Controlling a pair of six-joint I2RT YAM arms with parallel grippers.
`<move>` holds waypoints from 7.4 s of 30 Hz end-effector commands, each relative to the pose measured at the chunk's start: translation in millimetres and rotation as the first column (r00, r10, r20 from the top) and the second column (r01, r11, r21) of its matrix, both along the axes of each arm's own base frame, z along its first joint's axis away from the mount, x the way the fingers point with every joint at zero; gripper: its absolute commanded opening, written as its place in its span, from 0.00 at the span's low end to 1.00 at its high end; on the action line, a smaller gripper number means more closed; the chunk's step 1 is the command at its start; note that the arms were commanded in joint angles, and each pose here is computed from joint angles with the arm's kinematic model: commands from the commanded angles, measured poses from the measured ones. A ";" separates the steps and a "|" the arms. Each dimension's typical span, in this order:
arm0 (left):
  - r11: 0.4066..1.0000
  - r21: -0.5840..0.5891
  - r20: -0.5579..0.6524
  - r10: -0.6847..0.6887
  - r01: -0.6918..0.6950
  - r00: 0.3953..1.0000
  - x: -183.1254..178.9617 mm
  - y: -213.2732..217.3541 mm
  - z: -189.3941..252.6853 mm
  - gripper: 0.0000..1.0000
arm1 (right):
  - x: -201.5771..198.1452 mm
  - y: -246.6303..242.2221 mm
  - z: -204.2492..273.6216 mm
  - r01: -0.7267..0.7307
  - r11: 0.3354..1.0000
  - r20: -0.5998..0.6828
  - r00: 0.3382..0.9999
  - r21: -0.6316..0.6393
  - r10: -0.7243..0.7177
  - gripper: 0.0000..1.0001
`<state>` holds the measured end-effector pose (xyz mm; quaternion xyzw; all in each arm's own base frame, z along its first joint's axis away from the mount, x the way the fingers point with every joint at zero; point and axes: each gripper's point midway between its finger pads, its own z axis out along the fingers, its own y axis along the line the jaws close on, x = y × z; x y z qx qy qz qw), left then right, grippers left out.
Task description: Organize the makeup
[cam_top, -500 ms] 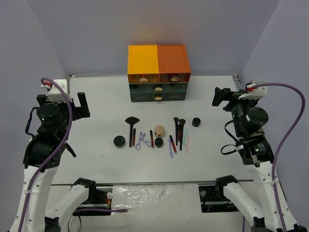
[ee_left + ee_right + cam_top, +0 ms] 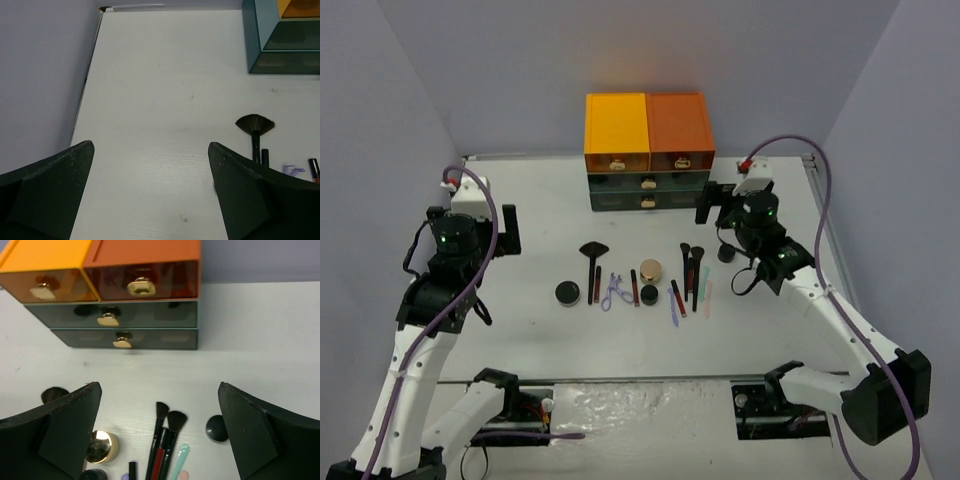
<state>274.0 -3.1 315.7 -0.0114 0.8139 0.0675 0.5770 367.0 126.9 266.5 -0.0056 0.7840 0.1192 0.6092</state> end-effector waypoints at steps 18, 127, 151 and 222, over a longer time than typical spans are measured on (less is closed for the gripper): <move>0.989 -0.072 0.053 0.129 -0.125 0.990 -9.5 15.1 -58.7 0.97 | 117.6 156.3 -103.7 -0.063 0.996 0.021 0.998 0.063 0.062 0.80; 0.993 -0.066 0.103 0.108 -0.101 0.989 -15.7 10.7 -55.3 0.97 | 192.5 152.2 -173.7 0.170 0.983 0.018 0.985 -0.075 -0.170 0.70; 0.993 -0.068 0.109 0.102 -0.095 0.989 -14.5 9.3 -54.9 0.97 | 146.0 146.2 -176.8 0.146 0.983 -0.008 0.989 -0.109 -0.147 0.11; 0.997 -0.049 0.038 0.067 -0.065 0.997 -3.0 -0.3 -70.7 0.97 | -40.3 158.3 -221.3 -0.110 0.987 -0.437 0.898 -0.115 0.049 0.66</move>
